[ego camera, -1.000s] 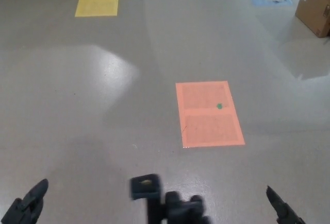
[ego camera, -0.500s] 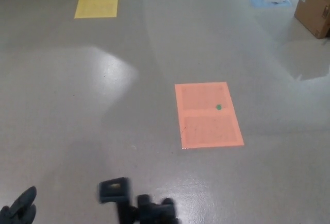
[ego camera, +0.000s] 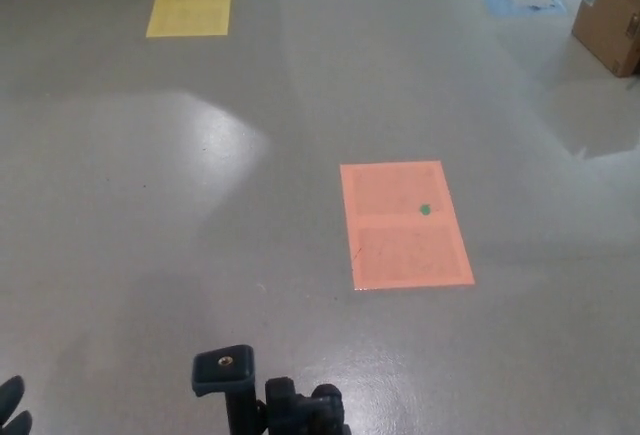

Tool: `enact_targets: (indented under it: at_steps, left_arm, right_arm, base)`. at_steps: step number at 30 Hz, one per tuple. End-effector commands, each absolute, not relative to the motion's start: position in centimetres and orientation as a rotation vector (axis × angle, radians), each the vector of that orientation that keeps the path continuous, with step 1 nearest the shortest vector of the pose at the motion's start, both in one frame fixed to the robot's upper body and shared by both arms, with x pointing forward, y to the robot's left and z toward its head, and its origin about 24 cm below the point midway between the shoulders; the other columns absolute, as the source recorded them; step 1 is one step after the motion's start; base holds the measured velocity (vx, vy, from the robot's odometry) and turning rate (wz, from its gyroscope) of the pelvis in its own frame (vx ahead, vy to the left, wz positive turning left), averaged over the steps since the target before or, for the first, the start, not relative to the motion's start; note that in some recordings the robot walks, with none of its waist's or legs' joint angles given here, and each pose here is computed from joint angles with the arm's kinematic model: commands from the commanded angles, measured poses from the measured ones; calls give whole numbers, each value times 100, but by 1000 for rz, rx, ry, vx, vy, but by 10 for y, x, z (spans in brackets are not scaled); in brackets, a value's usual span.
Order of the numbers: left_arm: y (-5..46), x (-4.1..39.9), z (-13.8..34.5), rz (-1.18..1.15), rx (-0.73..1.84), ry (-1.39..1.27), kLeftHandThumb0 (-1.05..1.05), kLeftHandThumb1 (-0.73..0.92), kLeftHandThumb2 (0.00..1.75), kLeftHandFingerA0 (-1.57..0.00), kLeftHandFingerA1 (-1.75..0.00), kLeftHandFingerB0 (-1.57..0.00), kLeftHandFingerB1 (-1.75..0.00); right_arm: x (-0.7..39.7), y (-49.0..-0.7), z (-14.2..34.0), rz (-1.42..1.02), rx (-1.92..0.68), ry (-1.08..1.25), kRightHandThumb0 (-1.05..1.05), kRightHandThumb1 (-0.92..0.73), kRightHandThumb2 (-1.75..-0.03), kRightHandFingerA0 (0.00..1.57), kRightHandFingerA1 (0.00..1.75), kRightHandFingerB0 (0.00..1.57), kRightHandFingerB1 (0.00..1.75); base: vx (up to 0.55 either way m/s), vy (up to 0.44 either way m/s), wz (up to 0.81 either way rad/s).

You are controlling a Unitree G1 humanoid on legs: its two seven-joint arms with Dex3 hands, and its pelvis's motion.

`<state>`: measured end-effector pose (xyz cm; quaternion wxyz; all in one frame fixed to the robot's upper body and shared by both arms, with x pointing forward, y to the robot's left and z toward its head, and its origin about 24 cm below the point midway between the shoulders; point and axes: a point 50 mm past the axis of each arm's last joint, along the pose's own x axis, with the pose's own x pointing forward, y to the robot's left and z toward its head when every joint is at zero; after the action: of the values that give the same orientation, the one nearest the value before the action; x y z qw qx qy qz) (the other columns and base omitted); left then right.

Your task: A phone stand is kept on the floor and the robot uses both its hands to grab it and uses its left hand to extend the phone stand by pulling it upwards

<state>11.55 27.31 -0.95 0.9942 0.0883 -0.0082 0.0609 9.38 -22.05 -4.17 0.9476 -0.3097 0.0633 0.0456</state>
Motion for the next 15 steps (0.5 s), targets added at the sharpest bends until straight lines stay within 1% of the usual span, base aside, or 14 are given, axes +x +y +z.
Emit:
enact_targets:
  at_steps: [1,2,3,4,5,7,8,9,10,12,15]
  left_arm:
    - [278,113,-6,135,170,-60,-39,33,98,0,-48,-1,-48]
    - [279,114,-6,131,180,-58,-39,34,98,0,-48,-1,-48]
    - [278,114,-5,126,189,-58,-39,34,98,0,-48,-1,-48]
    - [278,115,-5,125,192,-58,-39,34,98,0,-48,-1,-48]
    - [277,115,-5,120,191,-55,-39,34,98,0,-48,-1,-48]
    - [277,115,-4,113,199,-54,-38,37,99,0,-48,-1,-48]
    - [276,115,-4,110,203,-56,-38,36,99,0,-48,-1,-48]
    - [276,116,-4,112,206,-56,-38,36,99,0,-48,-1,-48]
    - [275,116,-4,113,206,-57,-39,35,99,0,-48,-1,-48]
    - [275,116,-4,111,206,-59,-39,34,98,0,-48,0,-47]
    - [275,116,-4,109,199,-60,-39,34,99,0,-48,0,-47]
  right_arm:
    - [91,-221,-41,119,-704,93,-90,-85,-66,0,0,0,0]
    - [92,-221,-41,119,-710,87,-105,-76,-111,0,7,0,7]
    - [92,-220,-40,119,-721,88,-93,-67,-99,0,4,0,0]
    - [92,-219,-40,118,-712,95,-93,-67,-99,0,4,0,0]
    - [92,-219,-40,117,-710,94,-105,-74,-108,0,7,0,6]
    - [93,-219,-41,113,-703,93,-105,-73,-106,0,6,0,5]
    - [93,-219,-42,111,-690,95,-92,-64,-97,0,3,0,0]
    - [93,-219,-42,109,-688,98,-92,-64,-97,0,3,0,0]
    - [93,-219,-42,108,-690,101,-105,-72,-103,0,3,0,4]
    - [93,-219,-42,112,-690,92,-105,-71,-102,0,3,0,2]
    - [92,-219,-42,112,-686,95,-104,-73,-106,0,5,0,4]
  base:
    - [0,0,0]
    - [0,0,0]
    - [0,0,0]
    - [0,0,0]
    - [0,0,0]
    - [0,0,0]
    - [0,0,0]
    - [0,0,0]
    - [0,0,0]
    - [0,0,0]
    - [0,0,0]
